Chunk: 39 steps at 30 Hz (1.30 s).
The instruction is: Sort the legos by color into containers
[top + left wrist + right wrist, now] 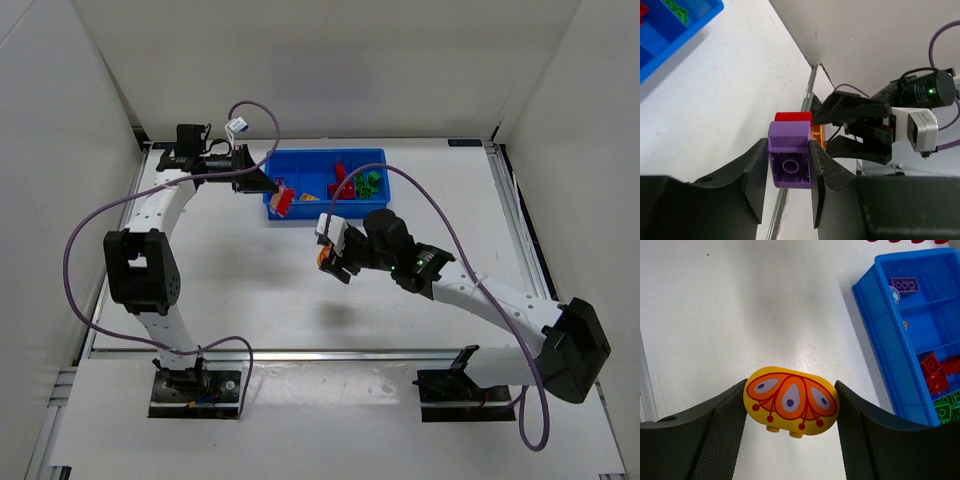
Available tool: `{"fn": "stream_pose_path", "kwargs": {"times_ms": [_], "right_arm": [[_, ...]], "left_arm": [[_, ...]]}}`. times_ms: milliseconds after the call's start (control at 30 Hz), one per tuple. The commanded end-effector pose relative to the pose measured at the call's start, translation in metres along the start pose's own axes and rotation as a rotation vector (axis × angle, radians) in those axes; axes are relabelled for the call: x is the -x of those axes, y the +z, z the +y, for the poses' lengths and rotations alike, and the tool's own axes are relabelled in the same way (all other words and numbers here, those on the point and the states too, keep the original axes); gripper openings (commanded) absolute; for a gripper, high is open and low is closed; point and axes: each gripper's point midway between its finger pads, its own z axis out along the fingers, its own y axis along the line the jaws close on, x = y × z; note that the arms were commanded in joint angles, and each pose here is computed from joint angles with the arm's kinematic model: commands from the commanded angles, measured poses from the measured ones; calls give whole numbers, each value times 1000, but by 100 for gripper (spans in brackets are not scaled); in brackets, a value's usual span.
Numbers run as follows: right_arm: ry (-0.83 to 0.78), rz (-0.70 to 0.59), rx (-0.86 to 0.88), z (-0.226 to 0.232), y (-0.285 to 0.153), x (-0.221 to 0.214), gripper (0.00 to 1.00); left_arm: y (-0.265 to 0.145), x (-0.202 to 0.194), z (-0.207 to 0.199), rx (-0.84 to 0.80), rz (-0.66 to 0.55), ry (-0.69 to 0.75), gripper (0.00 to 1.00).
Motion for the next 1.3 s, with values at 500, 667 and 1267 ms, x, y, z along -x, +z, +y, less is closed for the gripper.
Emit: {"fn": "stream_pose_path", "kwargs": {"times_ms": [500, 667, 1267], "right_arm": [[291, -46, -128, -81, 3, 25, 3], [411, -34, -185, -142, 43, 40, 3], [536, 60, -230, -251, 167, -40, 17]], "left_arm": [[-10, -5, -15, 60, -28, 69, 23], [-32, -10, -27, 135, -83, 105, 23], [-63, -23, -30, 228, -154, 101, 23]]}}
